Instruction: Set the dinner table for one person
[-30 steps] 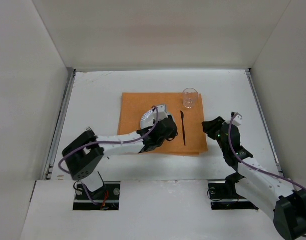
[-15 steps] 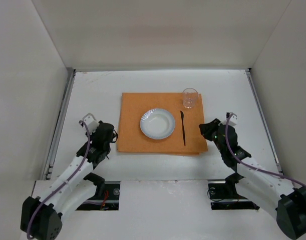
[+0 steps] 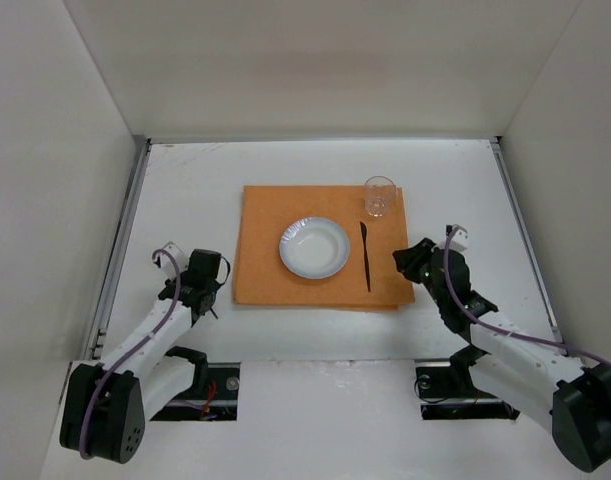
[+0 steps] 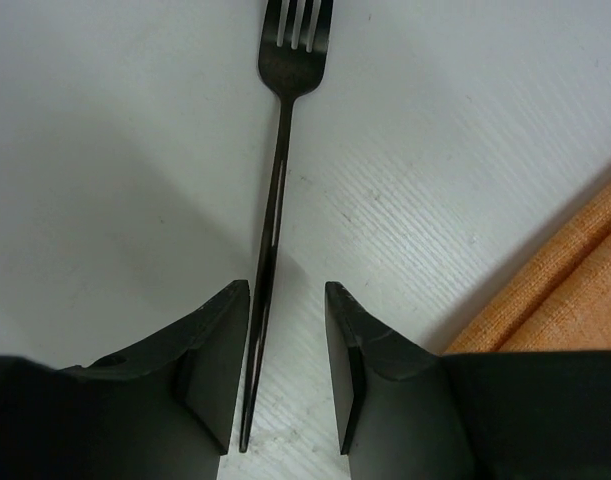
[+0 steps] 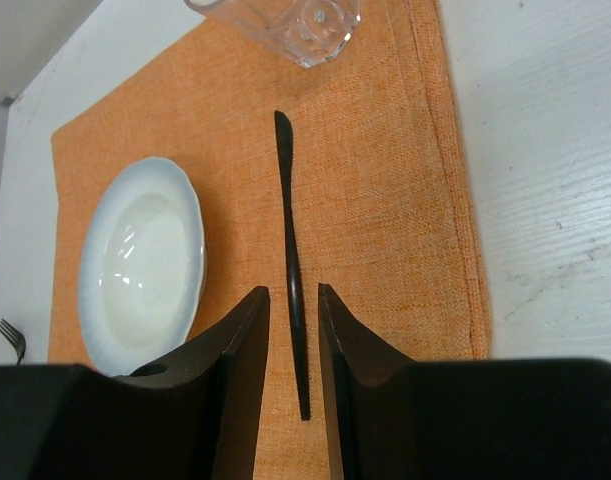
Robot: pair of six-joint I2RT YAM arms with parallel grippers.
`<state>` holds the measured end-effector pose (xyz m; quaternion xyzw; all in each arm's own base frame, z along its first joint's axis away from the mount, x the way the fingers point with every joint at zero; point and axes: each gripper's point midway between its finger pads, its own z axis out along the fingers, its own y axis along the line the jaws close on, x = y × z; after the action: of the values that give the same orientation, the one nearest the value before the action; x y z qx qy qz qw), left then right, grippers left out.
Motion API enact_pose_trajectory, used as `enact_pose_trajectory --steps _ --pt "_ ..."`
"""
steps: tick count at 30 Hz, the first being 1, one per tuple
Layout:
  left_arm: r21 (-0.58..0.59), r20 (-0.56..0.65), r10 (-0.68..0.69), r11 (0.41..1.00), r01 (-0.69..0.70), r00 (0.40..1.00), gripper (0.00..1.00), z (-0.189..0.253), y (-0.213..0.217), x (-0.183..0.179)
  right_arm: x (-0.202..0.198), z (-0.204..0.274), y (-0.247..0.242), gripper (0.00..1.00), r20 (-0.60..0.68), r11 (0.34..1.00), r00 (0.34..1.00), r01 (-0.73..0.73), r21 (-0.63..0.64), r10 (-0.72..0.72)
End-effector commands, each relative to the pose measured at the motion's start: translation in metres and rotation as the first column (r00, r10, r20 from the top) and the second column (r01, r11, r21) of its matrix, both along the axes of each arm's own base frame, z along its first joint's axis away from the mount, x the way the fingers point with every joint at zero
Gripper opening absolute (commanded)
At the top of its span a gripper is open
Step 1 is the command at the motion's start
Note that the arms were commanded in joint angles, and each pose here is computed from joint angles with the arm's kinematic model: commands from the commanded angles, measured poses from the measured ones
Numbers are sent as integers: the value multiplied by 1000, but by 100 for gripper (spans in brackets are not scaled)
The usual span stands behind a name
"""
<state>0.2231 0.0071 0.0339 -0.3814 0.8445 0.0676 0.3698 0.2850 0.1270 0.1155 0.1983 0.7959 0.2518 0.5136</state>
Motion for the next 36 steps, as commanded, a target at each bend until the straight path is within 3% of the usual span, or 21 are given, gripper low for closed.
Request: enact_pose_trajectory --steps 1,9,16,23,27,30,33,36 --pt "-61 32 13 998 -11 999 33 -7 -4 7 9 28 13 32 79 999 996 -33 27 31" --pt "-136 -29 40 990 -43 999 27 -28 -1 0 6 33 10 32 103 999 994 -27 40 23" --pt "-175 -19 21 984 -24 1000 7 -32 -1 2 6 38 -3 33 126 998 992 13 60 -21" --pt "-88 159 -36 995 51 987 0 25 1 23 8 35 -3 43 113 998 993 20 52 -26" --pt "24 225 -155 988 154 962 0 68 -15 41 8 32 -2 48 104 999 994 15 51 -20" --pt "105 238 -303 953 285 923 0 94 -45 57 9 32 -4 50 107 999 994 25 46 -29" --pt "178 176 -503 862 475 846 1 106 -94 72 8 29 -2 52 97 999 995 15 48 -20" --pt "225 109 -615 780 584 781 2 103 -130 83 10 31 -3 56 105 999 994 22 41 -27"
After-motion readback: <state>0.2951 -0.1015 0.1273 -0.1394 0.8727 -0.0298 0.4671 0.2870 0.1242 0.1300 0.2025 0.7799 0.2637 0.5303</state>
